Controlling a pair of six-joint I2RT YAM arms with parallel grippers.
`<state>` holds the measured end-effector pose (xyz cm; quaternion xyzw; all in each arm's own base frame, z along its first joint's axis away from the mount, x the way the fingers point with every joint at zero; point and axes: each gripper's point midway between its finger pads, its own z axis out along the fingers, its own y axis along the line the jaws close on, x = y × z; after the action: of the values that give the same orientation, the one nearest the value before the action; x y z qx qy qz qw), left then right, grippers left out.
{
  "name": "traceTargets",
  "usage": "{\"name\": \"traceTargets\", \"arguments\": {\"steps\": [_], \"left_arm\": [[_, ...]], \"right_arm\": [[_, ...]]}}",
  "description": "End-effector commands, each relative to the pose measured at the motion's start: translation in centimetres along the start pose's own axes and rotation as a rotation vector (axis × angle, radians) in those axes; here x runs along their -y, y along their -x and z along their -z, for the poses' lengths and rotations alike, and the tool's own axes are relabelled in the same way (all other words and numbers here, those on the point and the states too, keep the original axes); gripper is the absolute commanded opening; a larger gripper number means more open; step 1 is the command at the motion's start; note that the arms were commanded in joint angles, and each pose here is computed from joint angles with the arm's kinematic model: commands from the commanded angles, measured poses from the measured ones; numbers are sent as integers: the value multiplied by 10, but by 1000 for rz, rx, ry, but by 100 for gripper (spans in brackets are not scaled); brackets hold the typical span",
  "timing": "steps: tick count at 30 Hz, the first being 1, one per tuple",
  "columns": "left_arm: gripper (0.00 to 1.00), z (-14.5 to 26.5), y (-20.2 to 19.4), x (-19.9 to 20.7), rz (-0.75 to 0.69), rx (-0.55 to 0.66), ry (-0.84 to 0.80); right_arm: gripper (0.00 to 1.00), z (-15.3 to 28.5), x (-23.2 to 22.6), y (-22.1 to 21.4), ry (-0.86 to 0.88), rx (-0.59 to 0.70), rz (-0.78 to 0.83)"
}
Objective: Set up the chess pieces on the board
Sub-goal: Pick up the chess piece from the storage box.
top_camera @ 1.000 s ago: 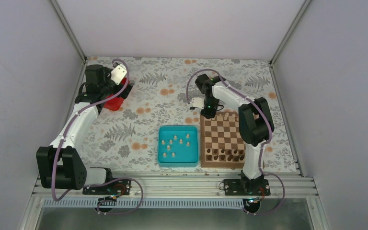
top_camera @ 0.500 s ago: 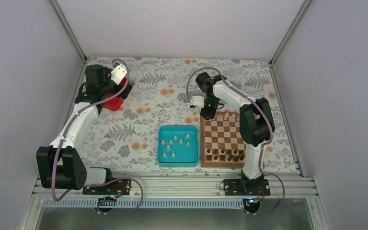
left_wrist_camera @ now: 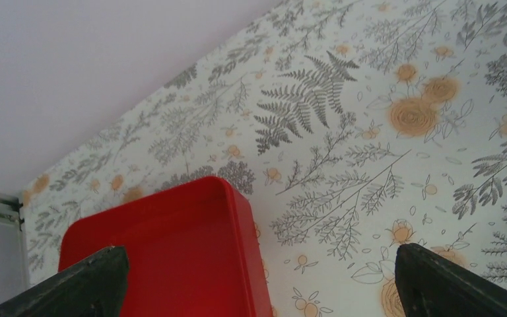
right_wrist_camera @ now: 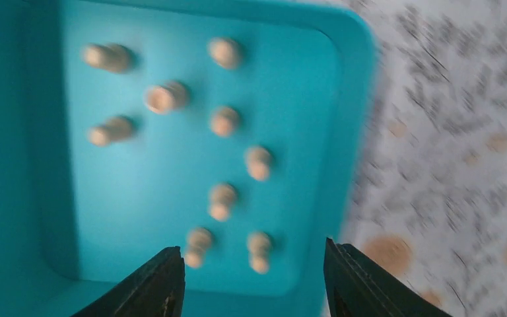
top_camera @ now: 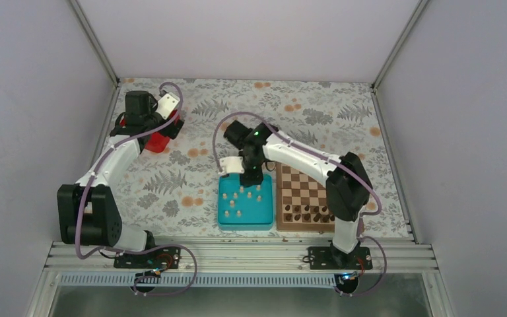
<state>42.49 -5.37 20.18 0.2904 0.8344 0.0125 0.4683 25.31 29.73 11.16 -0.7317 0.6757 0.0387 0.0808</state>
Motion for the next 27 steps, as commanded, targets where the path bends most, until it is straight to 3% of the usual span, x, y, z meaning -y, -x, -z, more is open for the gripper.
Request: {"name": "traceTargets", "arguments": {"steps": [1, 13, 27], "left_arm": [[100, -9, -2, -6, -16, -13, 21], [100, -12, -9, -4, -10, -15, 18], [100, -12, -7, 2, 4, -5, -9]], "right_arm": [[55, -11, -28, 25, 59, 42, 80], [53, -51, -46, 47, 87, -6, 184], [51, -64, -70, 61, 126, -13, 229]]}}
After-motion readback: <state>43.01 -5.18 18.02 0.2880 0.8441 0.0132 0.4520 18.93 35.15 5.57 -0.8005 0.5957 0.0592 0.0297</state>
